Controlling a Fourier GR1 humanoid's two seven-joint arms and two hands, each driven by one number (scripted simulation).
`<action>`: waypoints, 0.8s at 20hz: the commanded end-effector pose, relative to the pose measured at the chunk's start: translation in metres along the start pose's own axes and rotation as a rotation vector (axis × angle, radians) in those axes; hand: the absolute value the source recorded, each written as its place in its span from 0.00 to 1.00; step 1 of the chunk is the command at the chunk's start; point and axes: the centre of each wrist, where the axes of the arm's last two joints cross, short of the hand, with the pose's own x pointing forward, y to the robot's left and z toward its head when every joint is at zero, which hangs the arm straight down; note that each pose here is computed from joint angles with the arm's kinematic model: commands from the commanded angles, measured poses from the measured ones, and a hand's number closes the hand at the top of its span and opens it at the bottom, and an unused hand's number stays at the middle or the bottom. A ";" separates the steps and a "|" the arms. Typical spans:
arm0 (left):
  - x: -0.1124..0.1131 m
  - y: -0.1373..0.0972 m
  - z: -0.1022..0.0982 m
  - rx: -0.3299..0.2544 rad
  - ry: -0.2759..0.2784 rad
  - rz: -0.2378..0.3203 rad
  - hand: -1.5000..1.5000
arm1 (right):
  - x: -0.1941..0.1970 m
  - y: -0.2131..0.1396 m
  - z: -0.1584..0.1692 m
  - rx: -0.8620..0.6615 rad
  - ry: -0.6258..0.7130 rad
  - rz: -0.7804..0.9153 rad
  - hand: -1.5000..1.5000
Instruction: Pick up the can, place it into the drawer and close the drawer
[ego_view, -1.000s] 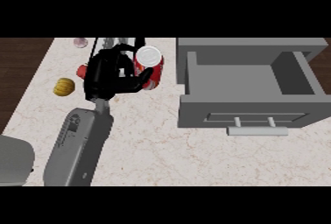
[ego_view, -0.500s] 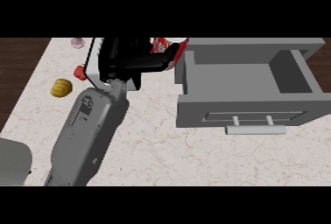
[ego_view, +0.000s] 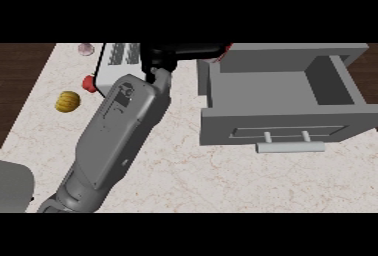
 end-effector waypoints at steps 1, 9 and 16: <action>0.011 -0.026 -0.013 0.001 -0.005 -0.024 1.00 | 0.000 0.004 -0.019 0.012 0.001 -0.002 0.00; 0.012 -0.050 -0.029 -0.006 0.007 -0.028 1.00 | -0.002 0.003 -0.002 0.018 -0.019 0.007 0.00; 0.002 -0.068 -0.026 -0.002 0.033 -0.061 1.00 | 0.009 0.017 -0.017 0.030 -0.015 0.001 0.00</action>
